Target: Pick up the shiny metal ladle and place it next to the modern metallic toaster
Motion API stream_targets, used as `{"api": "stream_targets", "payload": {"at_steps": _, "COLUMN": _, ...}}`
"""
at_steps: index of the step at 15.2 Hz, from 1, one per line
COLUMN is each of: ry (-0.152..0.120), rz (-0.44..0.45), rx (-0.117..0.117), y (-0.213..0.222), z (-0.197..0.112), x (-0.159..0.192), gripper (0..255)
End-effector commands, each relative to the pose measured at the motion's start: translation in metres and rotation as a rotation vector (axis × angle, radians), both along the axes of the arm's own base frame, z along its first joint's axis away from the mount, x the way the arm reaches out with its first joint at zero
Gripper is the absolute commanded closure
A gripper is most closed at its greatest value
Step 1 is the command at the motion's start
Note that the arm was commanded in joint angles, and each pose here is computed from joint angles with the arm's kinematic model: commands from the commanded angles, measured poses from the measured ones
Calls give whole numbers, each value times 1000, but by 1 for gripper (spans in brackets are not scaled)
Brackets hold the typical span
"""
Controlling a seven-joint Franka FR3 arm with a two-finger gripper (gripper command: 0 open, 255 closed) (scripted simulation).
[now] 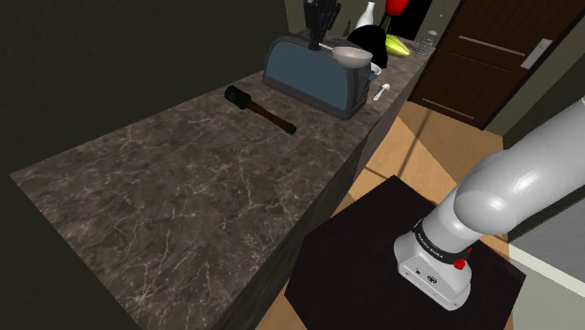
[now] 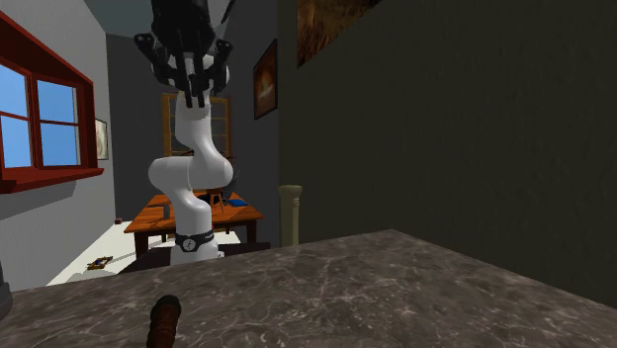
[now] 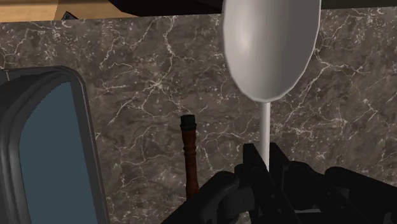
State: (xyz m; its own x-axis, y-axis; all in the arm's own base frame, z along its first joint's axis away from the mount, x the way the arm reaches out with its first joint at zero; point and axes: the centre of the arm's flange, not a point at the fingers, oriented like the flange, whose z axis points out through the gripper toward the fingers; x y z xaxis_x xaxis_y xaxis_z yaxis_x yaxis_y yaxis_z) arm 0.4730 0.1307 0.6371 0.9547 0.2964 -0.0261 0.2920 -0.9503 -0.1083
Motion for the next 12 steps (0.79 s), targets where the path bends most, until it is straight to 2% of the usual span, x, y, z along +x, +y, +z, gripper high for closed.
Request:
{"api": "stream_targets", "payload": {"at_steps": 1, "ry": 0, "rz": 2, "rx": 1, "y": -27, "z": 1, "x": -6, "gripper": 255}}
{"api": "stream_targets", "payload": {"at_steps": 3, "ry": 0, "rz": 2, "rx": 1, "y": -49, "z": 1, "x": -10, "gripper": 255}}
{"api": "stream_targets", "payload": {"at_steps": 12, "ry": 0, "rz": 2, "rx": 1, "y": -49, "z": -47, "x": -10, "gripper": 255}}
